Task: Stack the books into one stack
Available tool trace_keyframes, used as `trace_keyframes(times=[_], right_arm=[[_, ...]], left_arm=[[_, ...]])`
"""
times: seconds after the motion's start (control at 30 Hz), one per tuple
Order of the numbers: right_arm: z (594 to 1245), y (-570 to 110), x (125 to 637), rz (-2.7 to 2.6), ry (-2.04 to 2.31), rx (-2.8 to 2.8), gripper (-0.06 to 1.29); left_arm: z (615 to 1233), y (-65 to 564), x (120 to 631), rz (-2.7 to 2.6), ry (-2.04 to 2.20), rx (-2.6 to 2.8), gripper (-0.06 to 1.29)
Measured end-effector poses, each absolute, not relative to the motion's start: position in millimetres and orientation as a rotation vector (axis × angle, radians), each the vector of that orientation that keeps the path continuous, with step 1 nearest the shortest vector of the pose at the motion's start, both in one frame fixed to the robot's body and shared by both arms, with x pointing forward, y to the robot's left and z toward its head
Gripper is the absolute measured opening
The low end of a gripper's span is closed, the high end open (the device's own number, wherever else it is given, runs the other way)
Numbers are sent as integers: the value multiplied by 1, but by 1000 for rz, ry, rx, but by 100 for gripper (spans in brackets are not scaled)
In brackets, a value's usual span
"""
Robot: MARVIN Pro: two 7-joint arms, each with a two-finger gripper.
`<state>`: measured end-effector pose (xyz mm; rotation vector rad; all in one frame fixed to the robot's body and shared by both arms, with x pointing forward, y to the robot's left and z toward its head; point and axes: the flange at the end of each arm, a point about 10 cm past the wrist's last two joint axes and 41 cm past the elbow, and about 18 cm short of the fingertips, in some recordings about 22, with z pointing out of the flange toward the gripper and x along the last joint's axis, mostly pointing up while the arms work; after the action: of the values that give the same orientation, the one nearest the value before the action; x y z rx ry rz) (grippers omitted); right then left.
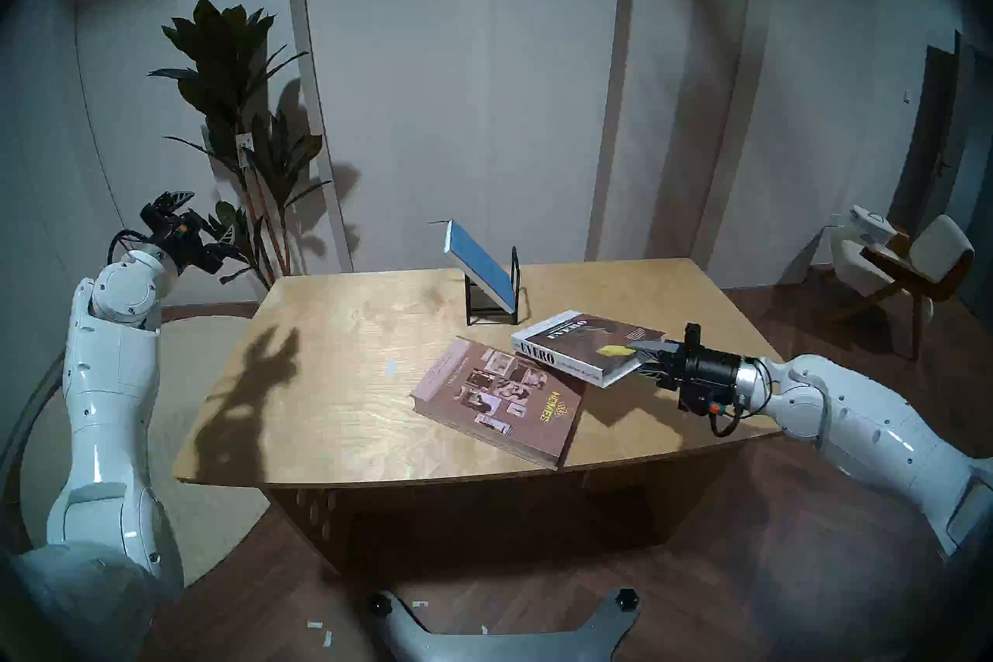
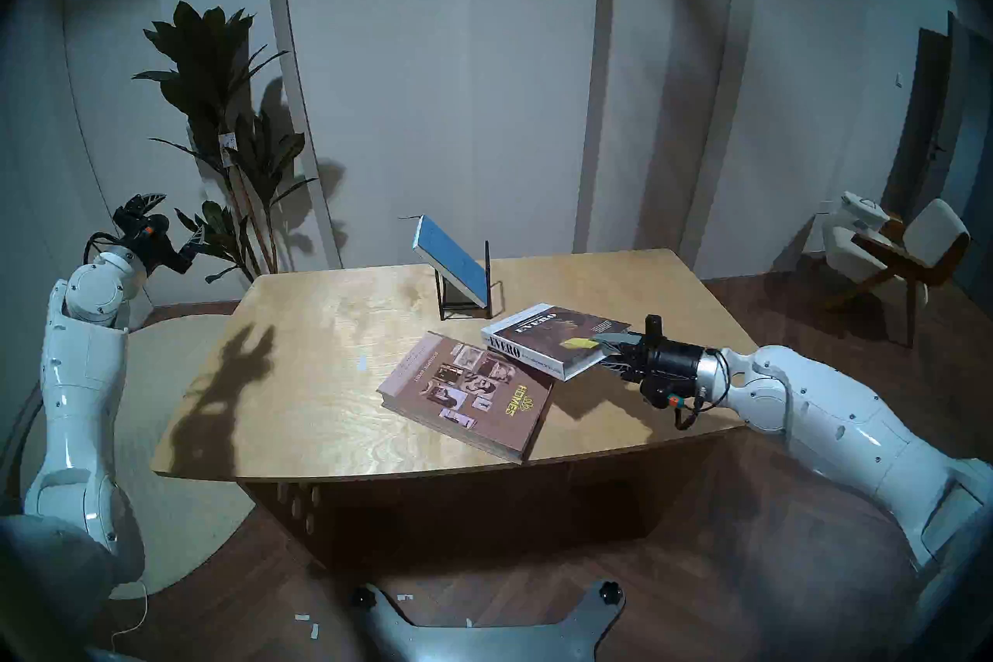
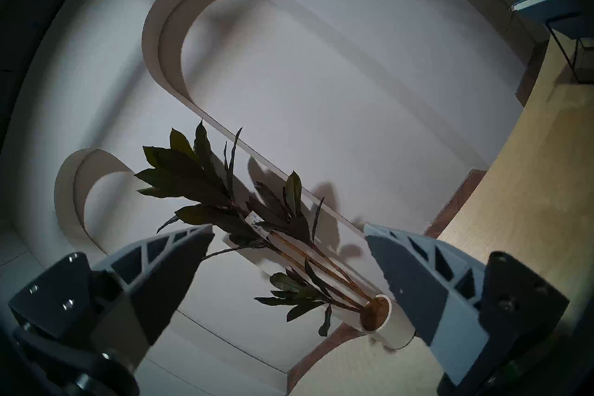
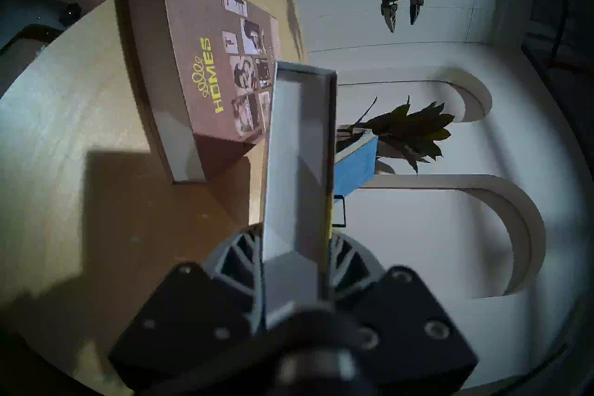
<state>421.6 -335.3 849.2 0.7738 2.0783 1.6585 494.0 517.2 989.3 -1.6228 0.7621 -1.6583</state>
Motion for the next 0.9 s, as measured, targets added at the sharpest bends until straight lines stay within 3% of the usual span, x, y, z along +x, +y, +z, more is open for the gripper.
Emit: trace_keyframes(times=[0.5,0.9], right_arm=[[900,-341,407,1754,2047,629,25],[902,-329,380,1846,2114,582,25]], left_arm=[[991,517,494,-1662,762,-1618,124],[991,518,494,-1665,763,-1615,124]])
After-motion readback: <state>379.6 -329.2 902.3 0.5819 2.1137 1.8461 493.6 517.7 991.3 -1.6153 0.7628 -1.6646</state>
